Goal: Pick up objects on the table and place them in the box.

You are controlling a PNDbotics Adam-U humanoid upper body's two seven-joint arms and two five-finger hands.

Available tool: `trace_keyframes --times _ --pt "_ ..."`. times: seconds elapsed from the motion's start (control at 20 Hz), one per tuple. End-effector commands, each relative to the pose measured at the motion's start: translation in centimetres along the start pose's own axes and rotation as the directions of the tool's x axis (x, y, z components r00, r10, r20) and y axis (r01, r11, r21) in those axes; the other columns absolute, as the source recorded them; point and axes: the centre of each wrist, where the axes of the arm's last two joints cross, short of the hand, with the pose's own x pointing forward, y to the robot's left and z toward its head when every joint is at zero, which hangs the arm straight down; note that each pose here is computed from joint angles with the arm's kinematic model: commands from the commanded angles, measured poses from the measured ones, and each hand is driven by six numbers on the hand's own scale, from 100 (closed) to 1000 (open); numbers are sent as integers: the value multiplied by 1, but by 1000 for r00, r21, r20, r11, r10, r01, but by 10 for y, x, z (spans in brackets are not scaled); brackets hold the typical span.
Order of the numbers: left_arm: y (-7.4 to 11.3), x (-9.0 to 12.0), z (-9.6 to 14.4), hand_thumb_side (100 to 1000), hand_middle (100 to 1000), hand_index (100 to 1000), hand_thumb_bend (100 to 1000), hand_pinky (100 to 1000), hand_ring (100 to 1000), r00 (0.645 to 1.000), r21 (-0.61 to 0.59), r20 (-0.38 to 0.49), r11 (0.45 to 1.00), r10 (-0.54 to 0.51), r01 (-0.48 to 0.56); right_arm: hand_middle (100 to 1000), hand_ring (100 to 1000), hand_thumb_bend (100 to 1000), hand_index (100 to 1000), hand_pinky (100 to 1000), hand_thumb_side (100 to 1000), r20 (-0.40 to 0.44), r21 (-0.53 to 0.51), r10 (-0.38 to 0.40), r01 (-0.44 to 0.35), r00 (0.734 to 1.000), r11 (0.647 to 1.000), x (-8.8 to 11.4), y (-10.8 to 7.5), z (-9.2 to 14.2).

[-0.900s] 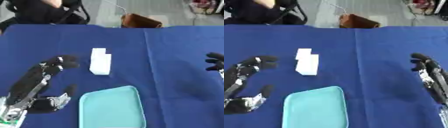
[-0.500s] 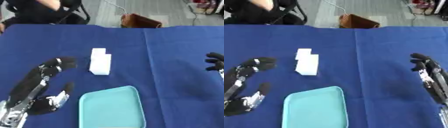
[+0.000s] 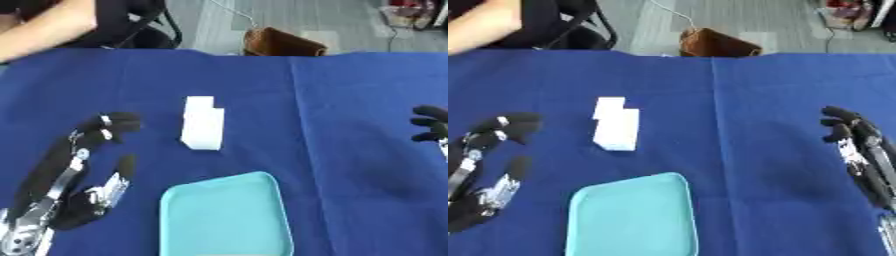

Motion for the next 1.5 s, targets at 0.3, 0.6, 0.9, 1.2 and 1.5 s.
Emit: trace_keyframes --times 0.3,0.6,0.9,1.2,1.5 --pt "45 3 -37 754 833 856 304 668 782 967 -56 200 983 -161 175 847 827 100 906 696 908 17 -4 22 -22 1000 1000 4 -8 -1" --pt "67 -11 -83 729 839 853 320 703 797 917 -127 312 946 -249 299 847 827 100 905 697 908 27 15 17 -18 999 1000 5 -5 -3" --pt "60 -27 -118 737 842 852 306 719 804 893 -169 352 919 -282 357 848 826 100 905 697 910 39 28 13 -14 999 1000 6 -3 -6" --pt "46 -39 -133 750 842 851 277 718 802 887 -201 360 905 -288 375 848 826 100 905 697 910 51 37 6 -8 999 999 8 -1 -9" --pt "38 -42 -136 757 841 851 267 717 800 883 -217 375 899 -283 380 849 826 100 905 697 909 58 39 2 -4 998 999 9 0 -11"
